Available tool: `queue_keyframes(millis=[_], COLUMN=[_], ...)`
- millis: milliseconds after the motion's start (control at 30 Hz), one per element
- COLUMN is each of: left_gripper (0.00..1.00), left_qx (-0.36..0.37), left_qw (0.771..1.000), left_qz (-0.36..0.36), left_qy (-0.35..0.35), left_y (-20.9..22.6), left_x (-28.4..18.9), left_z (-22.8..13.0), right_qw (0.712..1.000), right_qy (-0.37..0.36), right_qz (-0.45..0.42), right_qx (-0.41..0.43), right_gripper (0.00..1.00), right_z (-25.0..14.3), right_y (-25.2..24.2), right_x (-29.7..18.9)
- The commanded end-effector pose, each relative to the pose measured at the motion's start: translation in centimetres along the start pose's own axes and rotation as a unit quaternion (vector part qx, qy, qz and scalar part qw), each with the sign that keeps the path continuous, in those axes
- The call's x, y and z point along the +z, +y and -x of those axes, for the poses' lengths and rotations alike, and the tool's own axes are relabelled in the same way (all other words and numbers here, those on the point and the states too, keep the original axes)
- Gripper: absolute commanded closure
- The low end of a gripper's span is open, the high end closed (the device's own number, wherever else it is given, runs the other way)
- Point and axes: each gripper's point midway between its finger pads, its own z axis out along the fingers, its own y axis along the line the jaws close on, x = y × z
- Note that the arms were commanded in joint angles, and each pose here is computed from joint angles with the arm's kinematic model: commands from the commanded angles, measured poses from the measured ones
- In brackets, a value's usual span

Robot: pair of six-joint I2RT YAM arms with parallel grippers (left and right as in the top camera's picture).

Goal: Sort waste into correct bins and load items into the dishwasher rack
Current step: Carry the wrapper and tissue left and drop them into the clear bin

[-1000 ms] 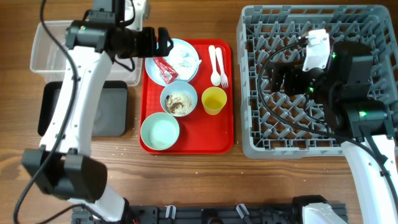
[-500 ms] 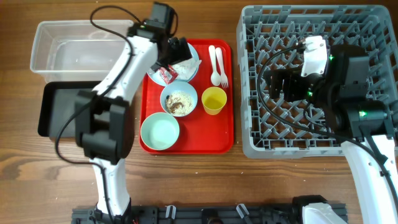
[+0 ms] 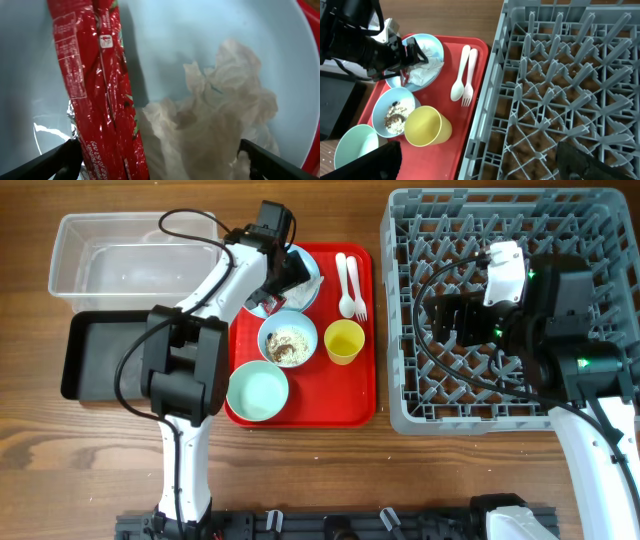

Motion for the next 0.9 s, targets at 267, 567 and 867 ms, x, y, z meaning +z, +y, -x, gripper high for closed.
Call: queue_keyframes(millis=[267, 567, 867], left_gripper=[0.92, 0.96, 0.96], left_qx=[0.008, 0.012, -0.029], left_qw=[1.0, 1.0, 0.99], left_qz=[0.006, -0.017, -0.081], left_qy=[0.007, -0.019, -0.114], left_y=[-1.0, -1.5, 0.0], left_x=[1.6, -1.8, -16.9], left_z=[-1.4, 0.5, 5.7], right_qw=[1.0, 1.0, 1.0], right_qy=[0.004, 0.006, 0.005], right_qz=[0.007, 0.007, 0.007], right_qx=[0.003, 0.003, 0.003], right_gripper=[0.0, 0.0, 0.0], right_z=[0.2, 0.1, 0.1], right_y=[0.2, 0.2, 0.2], right_x=[-0.1, -0.1, -0.1])
